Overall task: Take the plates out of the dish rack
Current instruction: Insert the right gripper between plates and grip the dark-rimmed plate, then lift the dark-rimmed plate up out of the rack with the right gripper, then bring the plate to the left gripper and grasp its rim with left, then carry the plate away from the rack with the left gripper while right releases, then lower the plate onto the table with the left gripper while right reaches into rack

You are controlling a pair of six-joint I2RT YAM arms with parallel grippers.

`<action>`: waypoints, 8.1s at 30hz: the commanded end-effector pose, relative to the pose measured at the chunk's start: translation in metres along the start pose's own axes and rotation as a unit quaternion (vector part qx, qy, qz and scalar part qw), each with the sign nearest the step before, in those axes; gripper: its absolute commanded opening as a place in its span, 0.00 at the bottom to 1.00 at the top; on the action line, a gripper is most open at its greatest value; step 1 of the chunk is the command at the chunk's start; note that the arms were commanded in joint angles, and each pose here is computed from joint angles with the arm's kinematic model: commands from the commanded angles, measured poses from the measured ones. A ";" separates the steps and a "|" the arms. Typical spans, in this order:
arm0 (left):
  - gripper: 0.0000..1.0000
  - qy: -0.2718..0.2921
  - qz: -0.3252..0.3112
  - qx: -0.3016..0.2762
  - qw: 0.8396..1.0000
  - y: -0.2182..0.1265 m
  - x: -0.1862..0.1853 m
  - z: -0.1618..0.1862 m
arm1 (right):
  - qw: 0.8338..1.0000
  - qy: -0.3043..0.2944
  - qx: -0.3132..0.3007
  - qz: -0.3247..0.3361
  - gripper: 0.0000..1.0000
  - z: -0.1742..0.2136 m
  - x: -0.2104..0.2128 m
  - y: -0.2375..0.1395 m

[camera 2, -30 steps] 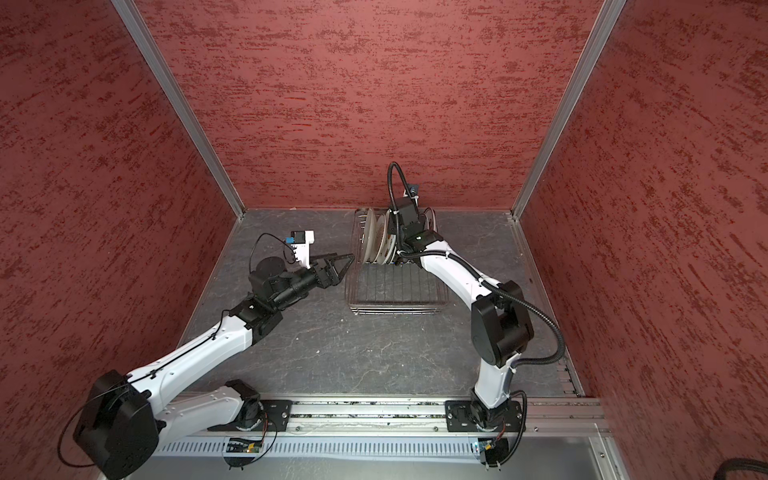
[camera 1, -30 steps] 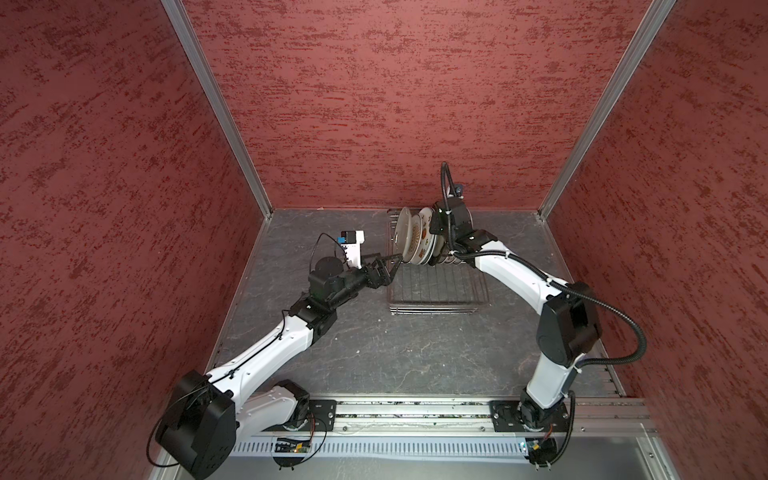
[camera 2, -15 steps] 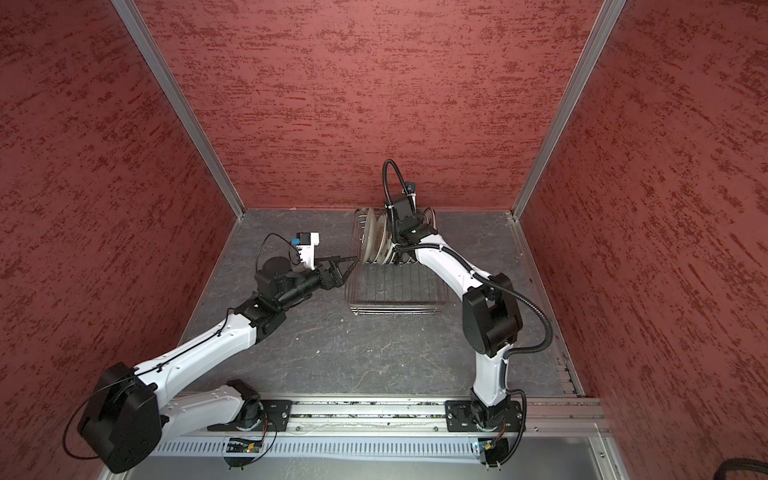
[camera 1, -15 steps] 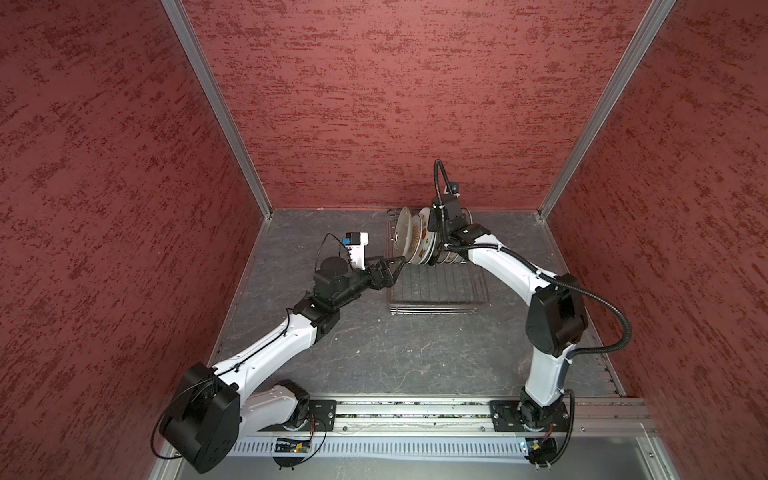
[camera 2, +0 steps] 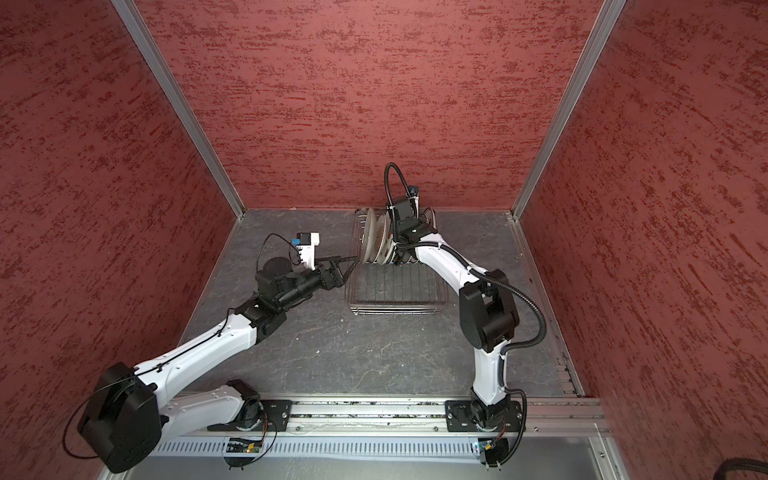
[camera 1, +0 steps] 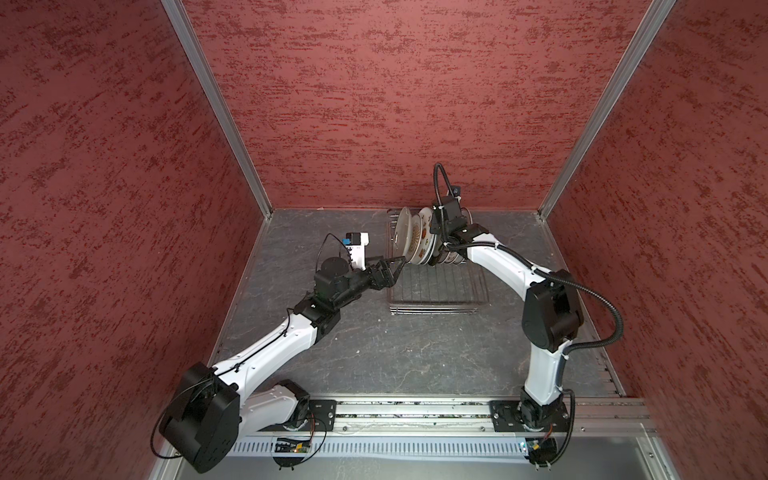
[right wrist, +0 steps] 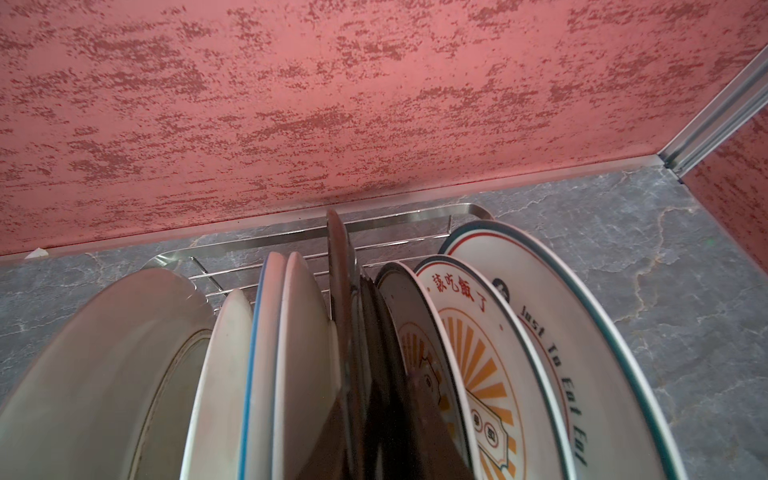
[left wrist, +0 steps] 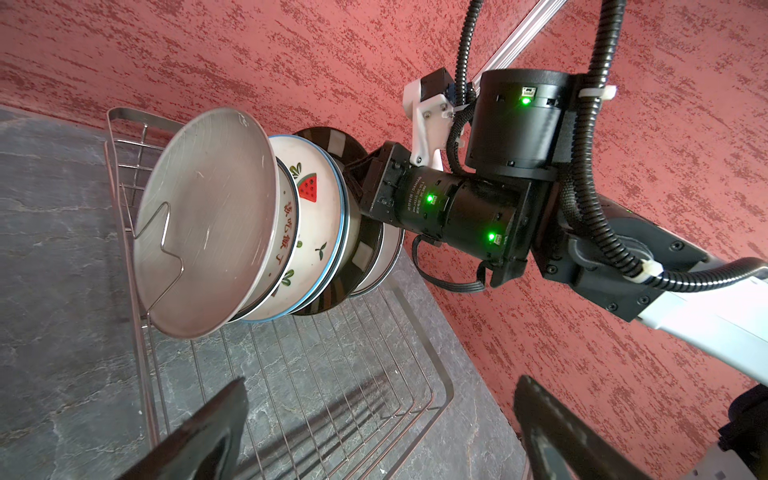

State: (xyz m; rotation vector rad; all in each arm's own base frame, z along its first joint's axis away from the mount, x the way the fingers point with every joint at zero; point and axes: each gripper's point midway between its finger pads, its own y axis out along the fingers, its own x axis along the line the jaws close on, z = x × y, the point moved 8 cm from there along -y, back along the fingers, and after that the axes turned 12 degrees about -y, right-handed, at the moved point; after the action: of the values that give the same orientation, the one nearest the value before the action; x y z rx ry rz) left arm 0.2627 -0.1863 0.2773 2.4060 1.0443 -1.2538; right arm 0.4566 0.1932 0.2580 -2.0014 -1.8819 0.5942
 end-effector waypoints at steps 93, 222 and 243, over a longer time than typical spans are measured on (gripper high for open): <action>0.99 0.047 0.114 0.002 0.992 -0.058 -0.054 0.008 | 0.946 0.053 -0.256 -0.193 0.00 -0.058 -0.089 -0.253; 0.00 -0.240 0.088 -0.182 0.950 -0.118 0.037 -0.071 | 0.888 0.069 -0.171 -0.422 0.99 0.006 -0.053 -0.200; 0.00 -0.271 -0.028 -0.293 0.917 -0.146 0.093 -0.085 | 0.876 -0.022 -0.162 -0.455 0.99 0.000 0.040 -0.176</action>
State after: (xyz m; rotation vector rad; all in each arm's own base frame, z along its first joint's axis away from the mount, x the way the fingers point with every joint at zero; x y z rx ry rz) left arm 0.2505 0.0015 0.2364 1.3847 1.1507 -1.4769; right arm 0.3048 0.2354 0.3336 -0.9425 -2.6901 0.0589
